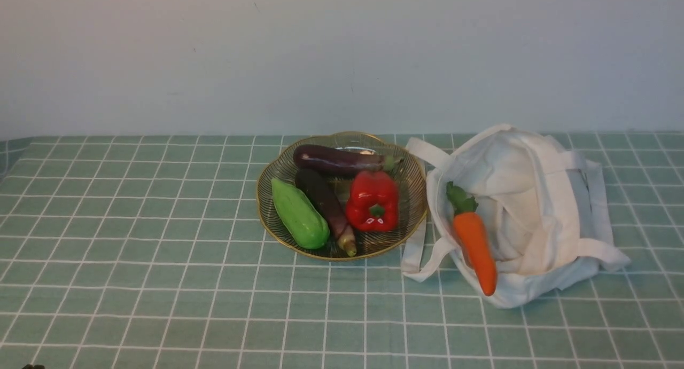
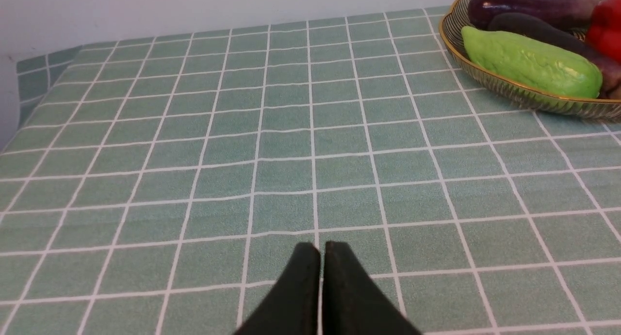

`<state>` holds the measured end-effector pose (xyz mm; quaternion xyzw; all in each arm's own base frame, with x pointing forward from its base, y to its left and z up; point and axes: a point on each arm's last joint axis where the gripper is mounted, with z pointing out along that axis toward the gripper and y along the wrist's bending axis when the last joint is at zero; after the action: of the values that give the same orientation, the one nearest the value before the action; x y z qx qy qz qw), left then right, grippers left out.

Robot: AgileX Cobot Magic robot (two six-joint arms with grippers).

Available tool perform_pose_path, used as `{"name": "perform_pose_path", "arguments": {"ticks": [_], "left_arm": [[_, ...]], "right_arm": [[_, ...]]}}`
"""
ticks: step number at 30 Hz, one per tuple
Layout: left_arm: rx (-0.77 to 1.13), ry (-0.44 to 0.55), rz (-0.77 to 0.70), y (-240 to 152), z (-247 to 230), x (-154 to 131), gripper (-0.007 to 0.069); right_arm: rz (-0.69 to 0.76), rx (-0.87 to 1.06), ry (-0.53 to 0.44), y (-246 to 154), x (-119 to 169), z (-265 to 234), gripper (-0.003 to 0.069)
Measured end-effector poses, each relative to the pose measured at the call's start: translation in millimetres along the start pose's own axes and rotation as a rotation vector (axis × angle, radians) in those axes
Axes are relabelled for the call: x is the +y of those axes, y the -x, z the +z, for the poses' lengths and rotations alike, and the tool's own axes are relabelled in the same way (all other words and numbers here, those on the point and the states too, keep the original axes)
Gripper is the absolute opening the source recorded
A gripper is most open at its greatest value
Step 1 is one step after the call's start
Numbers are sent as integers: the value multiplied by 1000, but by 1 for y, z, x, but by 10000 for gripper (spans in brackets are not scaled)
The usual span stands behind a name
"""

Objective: Take vegetables from cloth bag on blue coffee tablecloth place on plate.

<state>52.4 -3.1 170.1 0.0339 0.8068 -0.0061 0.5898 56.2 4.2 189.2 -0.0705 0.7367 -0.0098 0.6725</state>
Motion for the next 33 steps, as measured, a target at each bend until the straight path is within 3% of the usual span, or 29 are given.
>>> {"name": "perform_pose_path", "arguments": {"ticks": [7, 33], "left_arm": [[0, 0, 0, 0, 0, 0, -5], [0, 0, 0, 0, 0, 0, -5]], "right_arm": [[9, 92, -26, -8, -1, 0, -15], [10, 94, -27, -8, -1, 0, -15]]}}
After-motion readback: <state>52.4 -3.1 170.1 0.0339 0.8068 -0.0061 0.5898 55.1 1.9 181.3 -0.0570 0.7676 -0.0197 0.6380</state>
